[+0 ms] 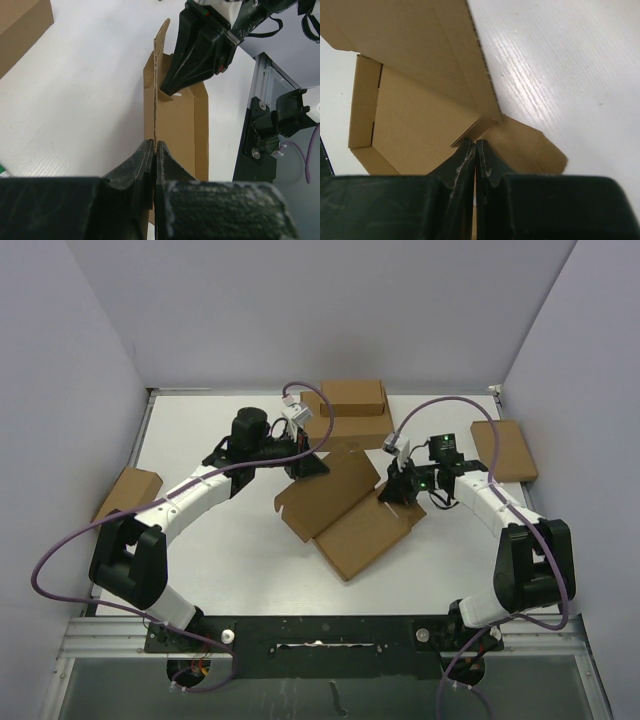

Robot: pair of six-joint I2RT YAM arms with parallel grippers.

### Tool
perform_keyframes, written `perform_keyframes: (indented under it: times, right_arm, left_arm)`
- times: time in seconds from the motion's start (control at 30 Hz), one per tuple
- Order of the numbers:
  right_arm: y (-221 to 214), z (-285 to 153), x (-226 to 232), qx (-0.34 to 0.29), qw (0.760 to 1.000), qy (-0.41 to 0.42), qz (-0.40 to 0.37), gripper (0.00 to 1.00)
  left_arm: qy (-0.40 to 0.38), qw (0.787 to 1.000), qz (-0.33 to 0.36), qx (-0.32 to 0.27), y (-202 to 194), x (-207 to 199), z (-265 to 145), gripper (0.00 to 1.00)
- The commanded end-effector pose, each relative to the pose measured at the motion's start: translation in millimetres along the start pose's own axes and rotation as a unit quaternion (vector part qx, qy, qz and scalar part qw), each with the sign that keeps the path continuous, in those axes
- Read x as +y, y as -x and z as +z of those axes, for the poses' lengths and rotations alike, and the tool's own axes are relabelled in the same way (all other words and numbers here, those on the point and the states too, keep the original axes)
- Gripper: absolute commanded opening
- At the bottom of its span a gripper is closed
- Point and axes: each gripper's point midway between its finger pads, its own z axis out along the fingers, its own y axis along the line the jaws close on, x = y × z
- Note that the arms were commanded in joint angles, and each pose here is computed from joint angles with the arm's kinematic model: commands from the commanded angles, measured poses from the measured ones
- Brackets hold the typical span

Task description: Fold the paper box

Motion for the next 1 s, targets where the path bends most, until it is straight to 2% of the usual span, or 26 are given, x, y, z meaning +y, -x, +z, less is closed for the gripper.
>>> perform_keyframes:
  times: [0.0, 0.2, 0.37, 0.6, 0.7, 0.77, 0.9, 0.97]
  right_arm:
    - [18.8, 6.6, 5.4, -0.015, 0.999, 0.017, -0.027, 0.00]
    - [18.3, 12.1, -1.1, -0.008, 1.000, 0.009, -0.011, 0.00]
    - [24.7, -2.7, 2.7, -0.023, 0.999, 0.017, -0.027, 0.00]
    - [40.3, -51.5, 23.3, -0.090, 0.993, 0.058, -0.043, 0.16]
    - [38.0, -68.0, 22.0, -0.102, 0.993, 0.034, -0.045, 0.19]
    - [26.3, -69.9, 17.1, -0.085, 0.995, 0.006, -0.046, 0.17]
    - [-2.4, -70.7, 3.9, -0.030, 0.998, -0.044, -0.045, 0.02]
    - [-15.8, -71.2, -5.3, 0.000, 0.997, -0.065, -0.034, 0.00]
  left_arm:
    - [-0.023, 0.999, 0.018, -0.025, 14.7, -6.2, 4.4, 0.00]
    - [-0.034, 0.999, 0.010, -0.026, 10.0, -8.0, 6.5, 0.00]
    - [-0.019, 0.999, 0.003, -0.030, 6.4, -2.5, 3.7, 0.00]
    - [0.025, 0.998, 0.005, -0.061, 8.7, 7.2, -10.2, 0.00]
    - [0.041, 0.996, 0.003, -0.075, 7.7, 9.4, -14.7, 0.00]
    - [0.048, 0.996, 0.001, -0.081, 6.2, 10.6, -16.8, 0.00]
    - [0.051, 0.995, -0.003, -0.080, 1.5, 10.7, -18.5, 0.00]
    - [0.062, 0.994, -0.003, -0.085, 2.7, 14.1, -19.5, 0.00]
